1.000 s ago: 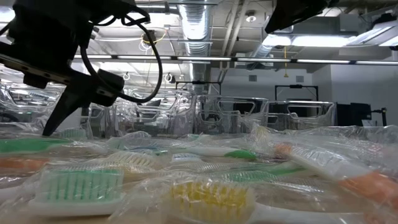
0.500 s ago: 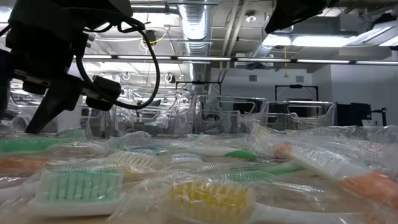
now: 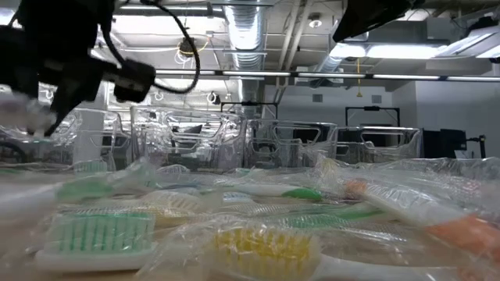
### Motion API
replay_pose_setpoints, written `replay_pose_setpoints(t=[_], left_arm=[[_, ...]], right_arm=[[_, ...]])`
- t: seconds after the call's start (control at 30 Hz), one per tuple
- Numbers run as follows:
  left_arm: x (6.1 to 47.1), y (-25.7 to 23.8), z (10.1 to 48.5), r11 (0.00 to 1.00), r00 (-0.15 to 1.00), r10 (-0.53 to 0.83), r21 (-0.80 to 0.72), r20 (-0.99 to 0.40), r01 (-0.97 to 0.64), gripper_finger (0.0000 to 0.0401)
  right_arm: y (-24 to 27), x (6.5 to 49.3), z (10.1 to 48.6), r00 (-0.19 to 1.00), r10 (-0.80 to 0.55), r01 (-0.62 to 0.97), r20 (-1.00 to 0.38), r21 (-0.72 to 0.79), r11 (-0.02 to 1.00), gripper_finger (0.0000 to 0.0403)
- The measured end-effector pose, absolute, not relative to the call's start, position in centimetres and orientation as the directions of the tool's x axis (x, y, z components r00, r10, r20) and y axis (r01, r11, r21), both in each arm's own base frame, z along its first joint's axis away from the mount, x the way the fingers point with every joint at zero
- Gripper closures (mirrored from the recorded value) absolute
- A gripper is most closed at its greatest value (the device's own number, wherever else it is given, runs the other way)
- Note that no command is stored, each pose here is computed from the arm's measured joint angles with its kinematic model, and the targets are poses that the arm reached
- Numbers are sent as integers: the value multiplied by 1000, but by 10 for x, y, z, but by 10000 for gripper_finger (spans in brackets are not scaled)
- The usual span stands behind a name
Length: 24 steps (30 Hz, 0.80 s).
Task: Pick & Place Toothbrushes
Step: Put the violet toothbrush into the left transparent bin
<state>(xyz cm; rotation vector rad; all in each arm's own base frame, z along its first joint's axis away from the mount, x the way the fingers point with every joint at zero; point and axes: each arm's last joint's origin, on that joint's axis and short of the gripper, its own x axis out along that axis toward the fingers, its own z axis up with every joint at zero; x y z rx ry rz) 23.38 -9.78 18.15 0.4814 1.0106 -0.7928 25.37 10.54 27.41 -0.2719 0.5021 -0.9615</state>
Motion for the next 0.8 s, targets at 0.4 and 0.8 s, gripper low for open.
replay_pose_setpoints(t=[0.4,0.8], left_arm=[[179,-73,251,745,542,-217,221,-812,629,375],[141,-41,270,911,637,241,397,-732,112,376]], right_arm=[[110,263,276,505,-816,675,-281,-460,577,170],[110,263,276,506,-815,673,-281,-462,577,170]])
